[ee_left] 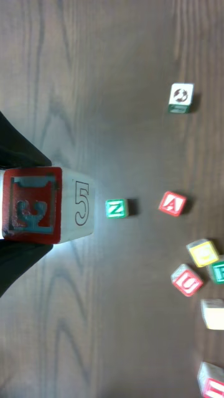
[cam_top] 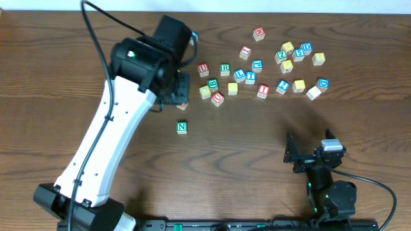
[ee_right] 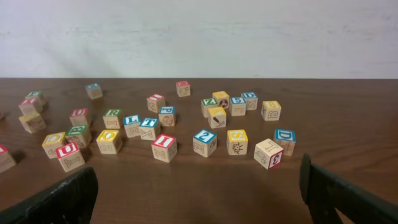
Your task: Spell out NEURIPS
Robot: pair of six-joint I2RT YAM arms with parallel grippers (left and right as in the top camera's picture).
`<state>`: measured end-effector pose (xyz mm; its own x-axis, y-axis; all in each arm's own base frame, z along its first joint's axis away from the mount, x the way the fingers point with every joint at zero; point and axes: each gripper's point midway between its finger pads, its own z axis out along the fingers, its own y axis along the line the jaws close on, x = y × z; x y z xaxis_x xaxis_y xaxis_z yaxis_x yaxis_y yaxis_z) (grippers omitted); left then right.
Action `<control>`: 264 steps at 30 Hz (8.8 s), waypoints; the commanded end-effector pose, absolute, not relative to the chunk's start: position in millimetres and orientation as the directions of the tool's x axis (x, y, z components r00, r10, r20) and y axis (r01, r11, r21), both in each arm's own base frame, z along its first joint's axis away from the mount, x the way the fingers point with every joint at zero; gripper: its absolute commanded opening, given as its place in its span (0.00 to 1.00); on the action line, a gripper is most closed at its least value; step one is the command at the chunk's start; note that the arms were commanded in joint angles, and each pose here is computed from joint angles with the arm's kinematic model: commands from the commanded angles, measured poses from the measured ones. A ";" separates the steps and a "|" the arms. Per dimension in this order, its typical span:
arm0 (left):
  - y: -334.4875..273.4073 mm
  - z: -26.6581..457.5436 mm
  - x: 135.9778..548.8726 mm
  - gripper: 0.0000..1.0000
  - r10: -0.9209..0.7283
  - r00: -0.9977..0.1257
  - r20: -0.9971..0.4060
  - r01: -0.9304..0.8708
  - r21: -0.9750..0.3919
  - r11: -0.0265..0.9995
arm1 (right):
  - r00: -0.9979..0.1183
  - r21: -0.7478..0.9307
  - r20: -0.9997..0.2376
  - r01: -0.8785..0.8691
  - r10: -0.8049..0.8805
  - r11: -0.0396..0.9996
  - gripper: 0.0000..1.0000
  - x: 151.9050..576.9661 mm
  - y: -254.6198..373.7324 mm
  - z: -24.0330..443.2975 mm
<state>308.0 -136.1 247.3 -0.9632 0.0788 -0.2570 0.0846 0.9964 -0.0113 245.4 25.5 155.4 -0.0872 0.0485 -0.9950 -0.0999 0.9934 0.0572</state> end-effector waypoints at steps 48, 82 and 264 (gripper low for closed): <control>-185.5 41.5 287.9 0.08 -0.084 -0.951 -0.297 -0.079 -0.030 0.996 | -0.089 0.066 -0.994 -0.107 0.057 0.992 0.99 245.0 27.2 154.8; -180.6 12.6 295.8 0.08 -0.062 -0.953 -0.297 -0.078 0.042 0.996 | -0.089 0.066 -0.994 -0.107 0.057 0.992 0.99 245.0 27.2 154.8; -168.0 148.1 269.6 0.73 -0.066 -0.875 -0.480 0.007 -0.149 0.989 | -0.089 0.066 -0.994 -0.106 0.057 0.992 0.99 245.0 27.1 154.8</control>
